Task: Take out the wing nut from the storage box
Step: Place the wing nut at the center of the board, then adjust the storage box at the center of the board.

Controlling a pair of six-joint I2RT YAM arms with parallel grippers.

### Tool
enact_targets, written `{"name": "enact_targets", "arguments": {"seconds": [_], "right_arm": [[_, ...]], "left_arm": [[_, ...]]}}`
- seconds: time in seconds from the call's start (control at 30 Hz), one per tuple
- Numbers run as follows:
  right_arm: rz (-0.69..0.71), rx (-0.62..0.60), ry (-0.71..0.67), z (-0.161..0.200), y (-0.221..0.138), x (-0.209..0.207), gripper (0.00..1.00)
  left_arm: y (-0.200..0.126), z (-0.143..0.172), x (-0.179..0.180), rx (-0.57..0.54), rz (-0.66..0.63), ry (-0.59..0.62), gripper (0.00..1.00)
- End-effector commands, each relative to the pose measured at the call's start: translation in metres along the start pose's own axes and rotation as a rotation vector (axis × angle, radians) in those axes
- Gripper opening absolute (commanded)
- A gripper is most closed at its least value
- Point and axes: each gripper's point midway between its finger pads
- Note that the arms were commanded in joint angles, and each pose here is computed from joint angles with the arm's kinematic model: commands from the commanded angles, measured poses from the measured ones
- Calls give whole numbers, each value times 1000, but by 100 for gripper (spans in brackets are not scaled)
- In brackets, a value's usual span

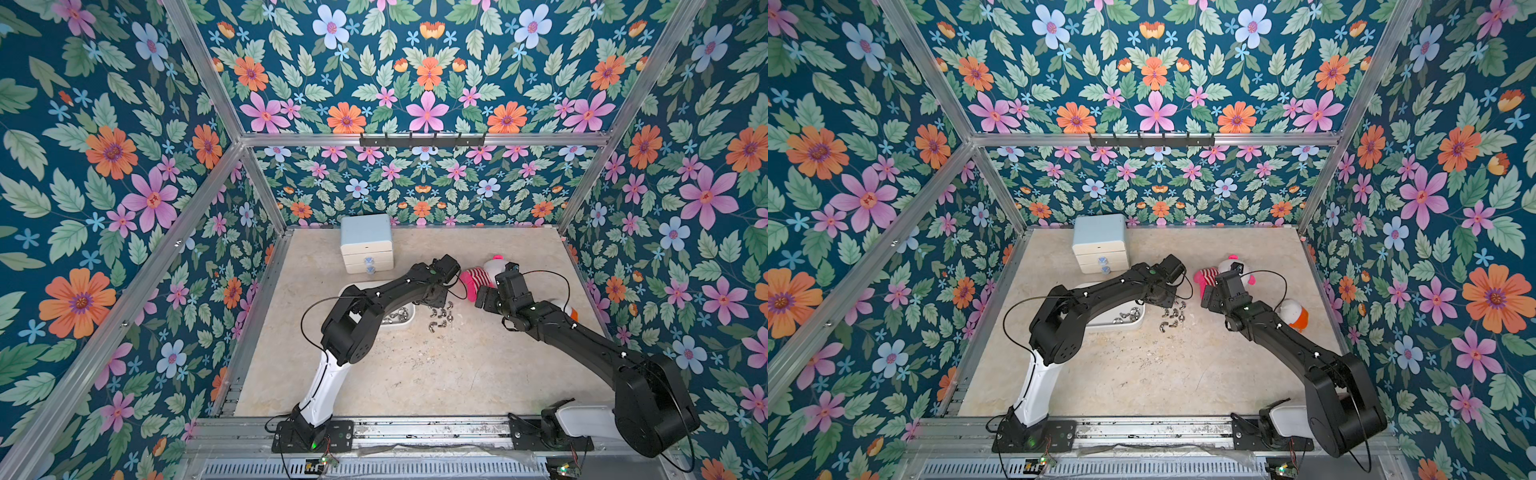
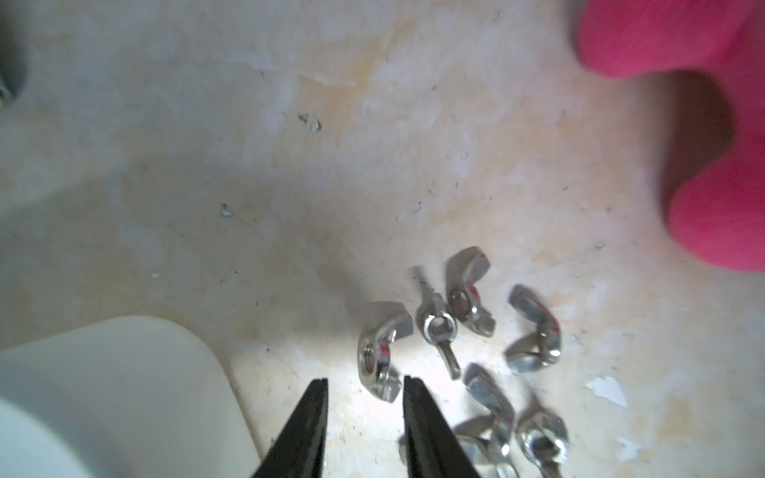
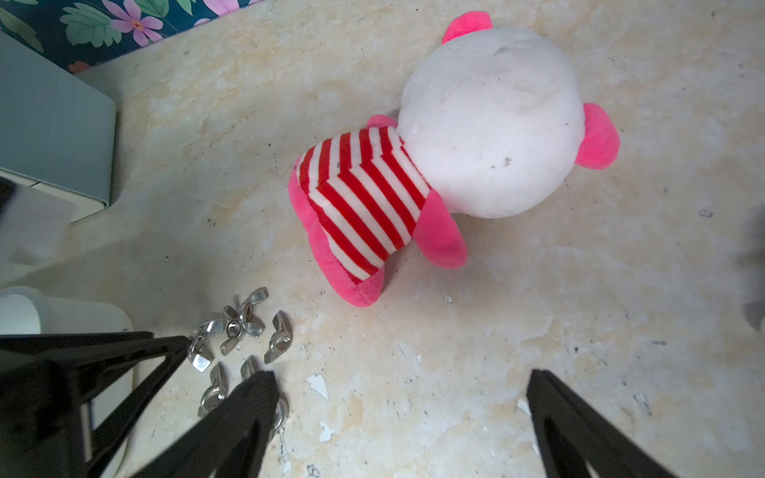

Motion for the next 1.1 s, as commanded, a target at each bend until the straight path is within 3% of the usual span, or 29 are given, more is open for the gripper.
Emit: {"name": "enact_targets", "arguments": {"seconds": [0.0, 0.2, 0.47, 0.77, 1.07], "right_arm": [[-7, -10, 8, -2, -2, 1, 99], [-6, -12, 6, -2, -3, 0, 99], [-14, -8, 6, -1, -2, 2, 99], [-21, -6, 3, -2, 0, 4, 99], [-24, -6, 0, -3, 0, 6, 99]], "left_arm": [[-16, -13, 5, -51, -5, -16, 41], [-55, -34, 26, -143, -37, -41, 43], [-96, -21, 111, -183, -160, -157, 49], [-93, 53, 224, -100, -280, -378, 54], [-83, 110, 259, -9, -354, -460, 54]]}}
Point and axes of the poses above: each gripper's point midway between its finger pads, its own y axis out along the fingers, its own x axis along the line the jaws close on, z = x × y, and after that the axes turned 8 degrees about y, right-handed
